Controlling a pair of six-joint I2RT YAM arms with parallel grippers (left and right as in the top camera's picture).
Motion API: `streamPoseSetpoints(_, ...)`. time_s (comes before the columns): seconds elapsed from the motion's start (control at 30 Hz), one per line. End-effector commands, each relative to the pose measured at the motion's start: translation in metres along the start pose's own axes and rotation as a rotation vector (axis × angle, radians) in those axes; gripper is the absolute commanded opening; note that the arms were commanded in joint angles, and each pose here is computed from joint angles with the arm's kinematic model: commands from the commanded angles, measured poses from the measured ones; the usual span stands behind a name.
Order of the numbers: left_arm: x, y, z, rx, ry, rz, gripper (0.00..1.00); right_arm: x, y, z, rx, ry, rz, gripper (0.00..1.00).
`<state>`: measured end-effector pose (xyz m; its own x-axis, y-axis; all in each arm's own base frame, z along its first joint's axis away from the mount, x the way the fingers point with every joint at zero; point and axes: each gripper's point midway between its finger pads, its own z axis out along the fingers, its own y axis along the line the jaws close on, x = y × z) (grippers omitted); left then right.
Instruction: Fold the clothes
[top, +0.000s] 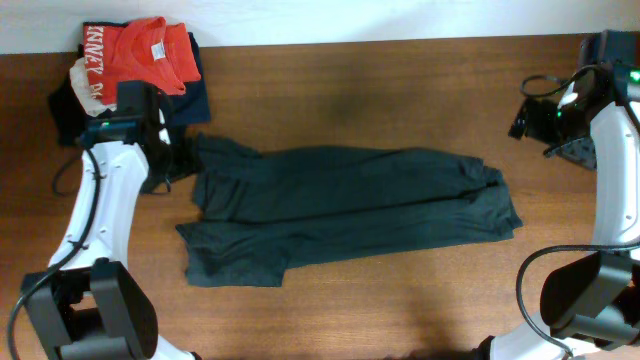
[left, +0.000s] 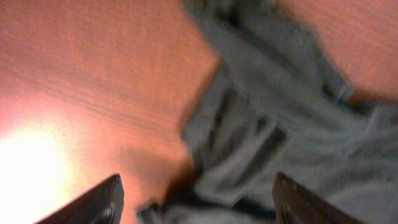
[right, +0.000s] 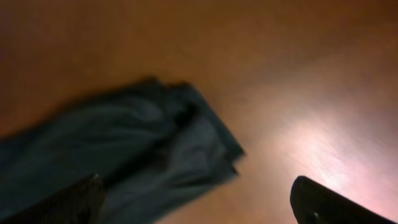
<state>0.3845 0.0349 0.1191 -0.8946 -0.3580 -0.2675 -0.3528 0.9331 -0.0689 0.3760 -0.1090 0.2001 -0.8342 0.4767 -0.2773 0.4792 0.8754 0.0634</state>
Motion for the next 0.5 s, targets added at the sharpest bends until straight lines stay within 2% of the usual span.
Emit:
streamPoseSetpoints(0.0,-0.032,-0.010,0.000,0.110,-0.100,0.125,0.76,-0.001,0.038,-0.006,-0.214,0.010,-0.026,0.99)
streamPoseSetpoints(0.33,-0.038,-0.028,0.097,0.198,-0.016,0.122,0.80,0.015,0.050,0.008,-0.240,0.107,-0.030,0.99)
streamPoseSetpoints(0.47,-0.049,-0.026,0.108,0.180,-0.057,0.124,0.80,0.024,0.060,0.009,-0.241,0.134,-0.058,0.99)
